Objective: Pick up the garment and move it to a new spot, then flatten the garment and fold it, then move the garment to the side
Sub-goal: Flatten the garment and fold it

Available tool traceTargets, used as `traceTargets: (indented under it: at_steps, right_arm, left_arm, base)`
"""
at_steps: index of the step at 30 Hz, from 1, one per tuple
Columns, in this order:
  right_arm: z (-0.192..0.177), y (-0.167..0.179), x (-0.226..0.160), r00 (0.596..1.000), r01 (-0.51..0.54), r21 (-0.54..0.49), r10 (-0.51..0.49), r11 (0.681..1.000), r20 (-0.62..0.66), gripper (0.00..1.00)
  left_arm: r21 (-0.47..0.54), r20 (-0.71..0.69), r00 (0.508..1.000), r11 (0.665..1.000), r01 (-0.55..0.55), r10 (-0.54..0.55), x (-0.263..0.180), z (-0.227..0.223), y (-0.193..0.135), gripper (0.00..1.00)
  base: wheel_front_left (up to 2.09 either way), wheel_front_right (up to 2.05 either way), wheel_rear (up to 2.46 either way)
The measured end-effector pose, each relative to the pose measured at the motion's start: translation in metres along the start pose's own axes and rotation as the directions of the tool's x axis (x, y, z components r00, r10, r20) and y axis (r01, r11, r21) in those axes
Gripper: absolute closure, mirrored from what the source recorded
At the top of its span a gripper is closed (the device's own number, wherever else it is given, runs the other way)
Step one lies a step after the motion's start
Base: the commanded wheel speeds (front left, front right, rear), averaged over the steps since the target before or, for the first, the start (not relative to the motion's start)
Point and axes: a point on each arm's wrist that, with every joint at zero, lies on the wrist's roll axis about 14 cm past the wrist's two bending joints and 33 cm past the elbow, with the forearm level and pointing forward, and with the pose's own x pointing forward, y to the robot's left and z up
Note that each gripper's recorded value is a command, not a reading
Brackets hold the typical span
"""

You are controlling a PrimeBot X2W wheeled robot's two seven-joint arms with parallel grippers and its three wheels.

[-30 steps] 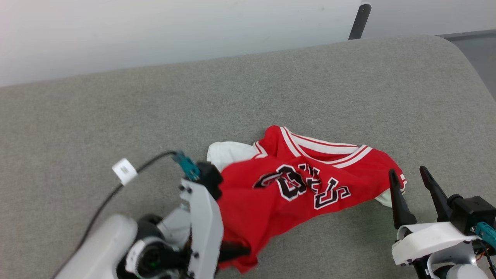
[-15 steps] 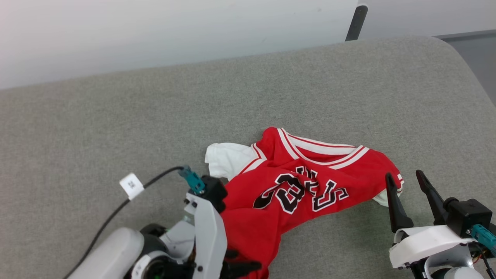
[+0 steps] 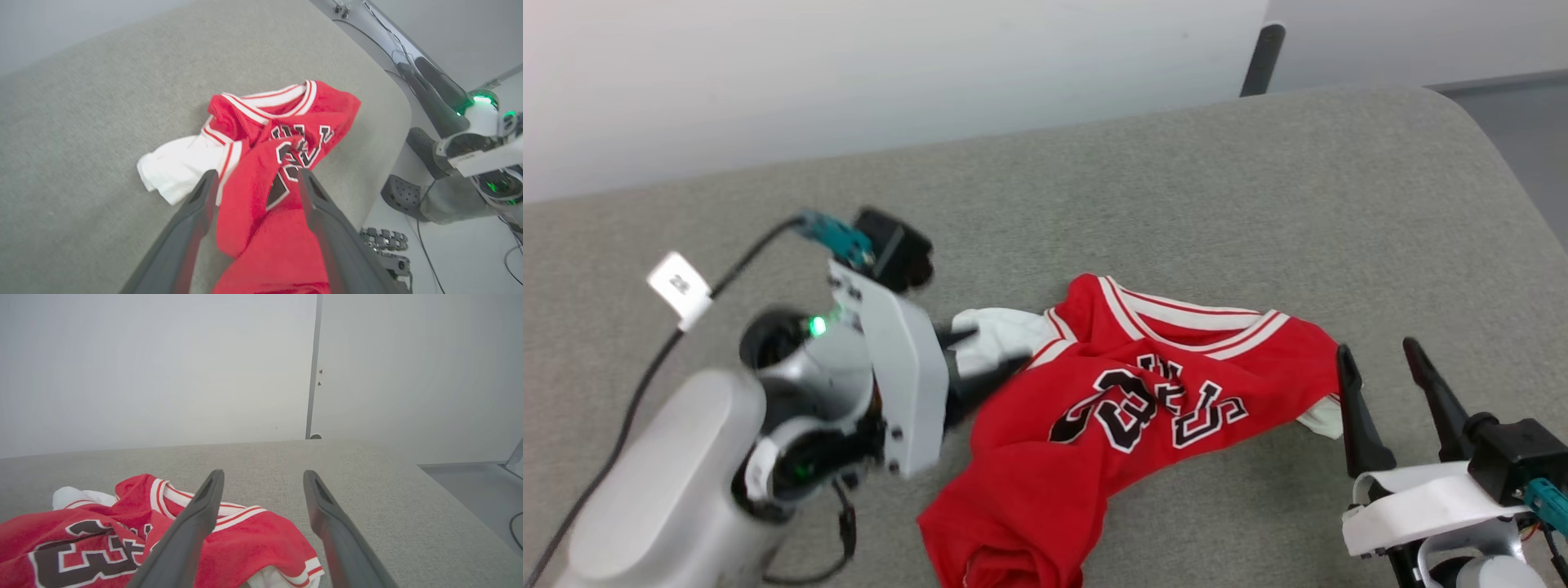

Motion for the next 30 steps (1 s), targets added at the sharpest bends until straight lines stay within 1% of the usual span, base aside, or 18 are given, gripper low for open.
traceTargets:
  at_steps: [2, 4, 10, 15, 18, 20, 26, 30]
  right_arm:
    - [0.006, -0.001, 0.000, 1.000, 0.003, -0.009, -0.003, 1.000, 0.029, 0.00]
    - [0.013, -0.003, 0.001, 0.998, 0.008, -0.021, -0.007, 1.000, 0.056, 0.00]
    - [0.018, -0.012, -0.001, 0.996, 0.036, -0.039, -0.032, 0.999, 0.082, 0.00]
    - [0.012, -0.023, -0.004, 0.996, 0.068, -0.049, -0.064, 0.997, 0.069, 0.00]
    - [0.007, -0.030, -0.006, 0.995, 0.089, -0.043, -0.087, 0.995, 0.056, 0.00]
    - [0.003, -0.034, -0.006, 0.994, 0.102, -0.039, -0.100, 0.994, 0.047, 0.00]
    - [-0.006, -0.044, -0.010, 0.991, 0.134, -0.044, -0.133, 0.990, 0.021, 0.00]
    - [-0.008, -0.047, -0.008, 0.990, 0.143, -0.047, -0.142, 0.989, 0.016, 0.00]
  left_arm:
    - [0.033, 0.072, 0.997, 0.999, -0.024, 0.021, 0.005, 0.017, 0.008, 0.00]
    - [0.058, 0.102, 0.994, 0.998, -0.032, 0.026, 0.011, 0.023, 0.015, 0.00]
    - [0.072, 0.113, 0.991, 0.995, -0.073, 0.065, 0.035, 0.026, 0.042, 0.00]
    - [0.038, 0.045, 0.993, 0.993, -0.110, 0.108, 0.056, 0.011, 0.072, 0.00]
    - [0.040, -0.014, 0.990, 0.990, -0.136, 0.137, 0.067, 0.000, 0.090, 0.00]
    - [0.023, -0.059, 0.987, 0.989, -0.146, 0.147, 0.075, -0.011, 0.099, 0.00]
    - [-0.001, -0.202, 0.967, 0.987, -0.162, 0.158, 0.095, -0.046, 0.116, 0.00]
    - [-0.012, -0.240, 0.957, 0.985, -0.172, 0.164, 0.102, -0.054, 0.123, 0.00]
  base:
    - [0.00, 0.00, 0.00]
    - [0.00, 0.00, 0.00]
    - [0.00, 0.00, 0.00]
    - [0.00, 0.00, 0.00]
    - [0.00, 0.00, 0.00]
    - [0.00, 0.00, 0.00]
    - [0.00, 0.00, 0.00]
    - [0.00, 0.00, 0.00]
